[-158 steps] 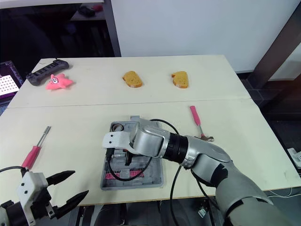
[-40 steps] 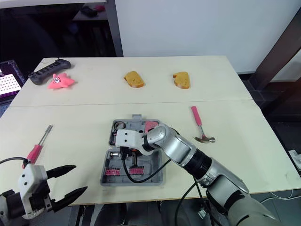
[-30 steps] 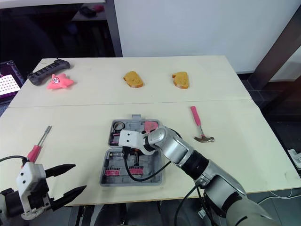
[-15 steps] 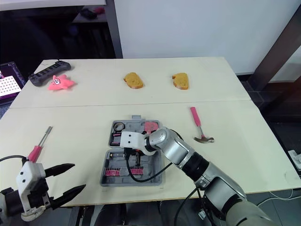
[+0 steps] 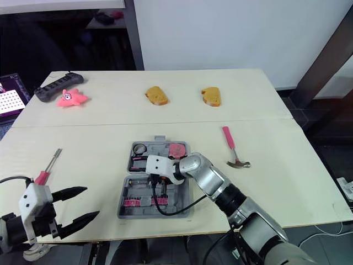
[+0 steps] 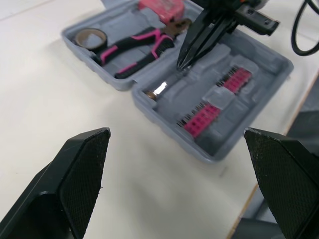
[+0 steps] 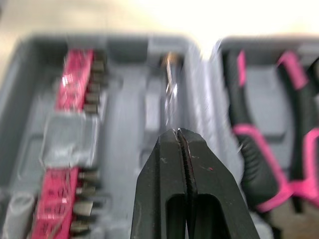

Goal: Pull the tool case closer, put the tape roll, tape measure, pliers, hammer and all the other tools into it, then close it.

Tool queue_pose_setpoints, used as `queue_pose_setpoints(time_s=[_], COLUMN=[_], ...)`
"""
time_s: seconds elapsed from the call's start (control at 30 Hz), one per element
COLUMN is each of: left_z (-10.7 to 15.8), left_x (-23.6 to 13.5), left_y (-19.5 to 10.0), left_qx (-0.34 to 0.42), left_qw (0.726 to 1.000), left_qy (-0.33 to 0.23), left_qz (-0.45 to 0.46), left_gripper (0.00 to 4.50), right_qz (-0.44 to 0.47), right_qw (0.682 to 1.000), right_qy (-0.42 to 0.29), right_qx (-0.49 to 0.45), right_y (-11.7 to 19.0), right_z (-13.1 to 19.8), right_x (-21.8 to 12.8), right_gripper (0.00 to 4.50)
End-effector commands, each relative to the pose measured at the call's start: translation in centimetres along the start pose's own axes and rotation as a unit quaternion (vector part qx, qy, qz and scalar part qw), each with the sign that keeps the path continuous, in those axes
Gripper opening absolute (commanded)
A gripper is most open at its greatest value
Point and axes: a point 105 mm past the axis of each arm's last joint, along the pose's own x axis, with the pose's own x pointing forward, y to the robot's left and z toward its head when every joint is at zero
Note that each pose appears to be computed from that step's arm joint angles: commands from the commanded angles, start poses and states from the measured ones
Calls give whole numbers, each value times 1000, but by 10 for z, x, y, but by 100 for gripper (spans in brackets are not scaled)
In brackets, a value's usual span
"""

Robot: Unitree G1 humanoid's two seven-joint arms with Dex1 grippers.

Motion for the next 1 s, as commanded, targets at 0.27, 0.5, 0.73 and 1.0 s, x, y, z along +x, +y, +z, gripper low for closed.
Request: queue_pose_setpoints(time_s=[0.27,0.5,0.73,1.0], left_z=[3,-16,-37,-28], left_x=[-21,-60,-94,-87], left_y=[61,110,133,138], left_qx=[36,36,14,15], left_qw=[996,984,967,966], left_qy=[-29,-31,-43,-72], left_qz=[76,171,251,247], left_gripper=[450,450,450,450], right_qz=[-145,-338,-478,-505], right_qw=[982,931,862,843], right_qy=[-99,-62,-25,-30], right_qx=[72,125,169,181], right_y=[-39,-27,-5,1], right_z=[-3,-63,-110,-115], right_x=[-122,-216,-289,-299], right_gripper=[187,448,448,448])
